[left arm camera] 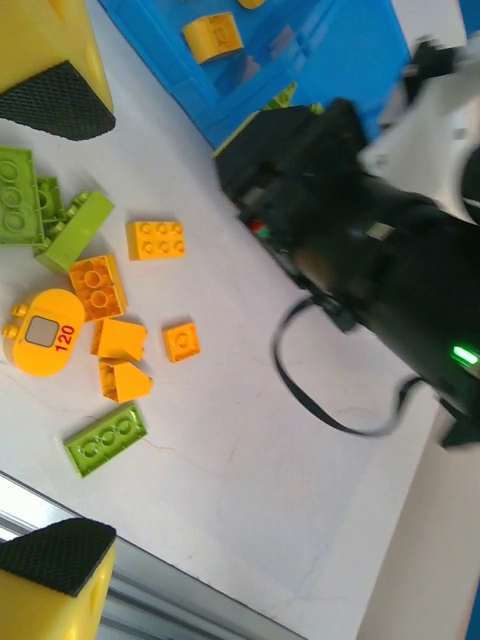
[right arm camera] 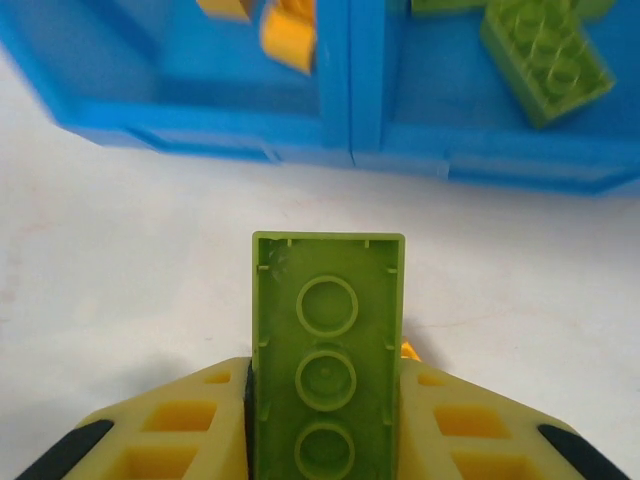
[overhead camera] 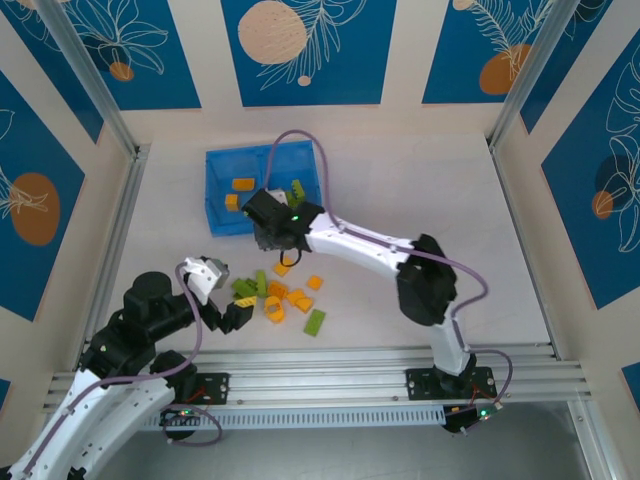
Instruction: Sort the legos into containers by color
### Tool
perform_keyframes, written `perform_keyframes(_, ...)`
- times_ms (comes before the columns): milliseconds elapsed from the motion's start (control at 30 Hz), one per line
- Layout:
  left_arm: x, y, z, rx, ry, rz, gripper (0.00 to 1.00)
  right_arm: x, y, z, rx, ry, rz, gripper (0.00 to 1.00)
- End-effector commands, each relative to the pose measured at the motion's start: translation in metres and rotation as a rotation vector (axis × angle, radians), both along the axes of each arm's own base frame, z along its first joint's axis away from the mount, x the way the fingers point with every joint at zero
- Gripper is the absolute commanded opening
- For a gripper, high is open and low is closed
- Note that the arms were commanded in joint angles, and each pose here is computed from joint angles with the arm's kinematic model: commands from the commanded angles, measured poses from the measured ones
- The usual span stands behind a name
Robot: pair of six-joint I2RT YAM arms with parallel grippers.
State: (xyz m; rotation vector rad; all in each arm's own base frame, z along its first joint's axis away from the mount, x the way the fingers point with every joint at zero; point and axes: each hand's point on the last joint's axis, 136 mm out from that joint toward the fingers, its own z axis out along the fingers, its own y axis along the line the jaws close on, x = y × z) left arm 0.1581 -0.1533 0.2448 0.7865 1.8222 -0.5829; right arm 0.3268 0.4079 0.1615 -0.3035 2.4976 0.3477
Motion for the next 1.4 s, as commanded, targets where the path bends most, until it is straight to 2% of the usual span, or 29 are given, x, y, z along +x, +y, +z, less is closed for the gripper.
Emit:
perform_keyframes(0, -0.003, -0.006, 0.008, -0.026, -0.045, -0.044, 1.0, 0.009, -0.004, 0.053, 0.056, -0.182, 0.065, 0.32)
perform_keyframes(133, 0.002, 0.0, 0.005, -0.01, -0.034, 0.003, 1.0, 0.049, -0.015, 0.066, 0.028, -0.303, 0.096, 0.33)
perform_keyframes(300, 0.006, 0.008, 0.001, 0.01, -0.018, 0.056, 1.0, 0.12, -0.02, 0.03, -0.074, -0.303, 0.069, 0.33)
perform_keyframes(400, 0.007, 0.01, -0.001, 0.018, -0.015, 0.072, 1.0, 0.155, -0.023, 0.01, -0.087, -0.282, 0.025, 0.34)
perform_keyframes(567, 0.009, 0.013, -0.004, 0.027, -0.002, 0.092, 1.0, 0.204, -0.021, -0.014, -0.101, -0.302, 0.044, 0.38)
perform_keyframes(667, 0.01, 0.013, -0.005, 0.032, -0.004, 0.095, 1.0, 0.221, -0.023, -0.028, -0.089, -0.254, 0.049, 0.45)
perform_keyframes(700, 0.01, 0.014, -0.004, 0.034, -0.007, 0.097, 1.0, 0.225, -0.021, -0.024, -0.077, -0.258, 0.053, 0.52)
perform_keyframes(767, 0.013, 0.015, -0.005, 0.045, -0.011, 0.111, 1.0, 0.227, -0.019, -0.016, -0.084, -0.277, 0.069, 0.6)
perform_keyframes(833, 0.018, 0.02, -0.008, 0.062, -0.004, 0.152, 1.0, 0.226, -0.017, 0.0, -0.095, -0.314, 0.08, 0.62)
perform_keyframes(933, 0.027, 0.029, -0.014, 0.094, 0.027, 0.223, 1.0, 0.216, -0.021, 0.027, -0.078, -0.321, 0.07, 0.61)
perform_keyframes(1067, 0.037, 0.035, -0.024, 0.118, 0.09, 0.298, 1.0, 0.182, -0.031, 0.072, -0.023, -0.296, 0.063, 0.58)
perform_keyframes(1200, 0.047, 0.041, -0.029, 0.099, 0.146, 0.392, 1.0, 0.117, -0.042, 0.119, 0.09, -0.25, 0.152, 0.59)
perform_keyframes(1367, 0.051, 0.032, -0.043, 0.018, 0.278, 0.437, 1.0, 0.022, -0.066, 0.14, 0.239, -0.146, 0.316, 0.62)
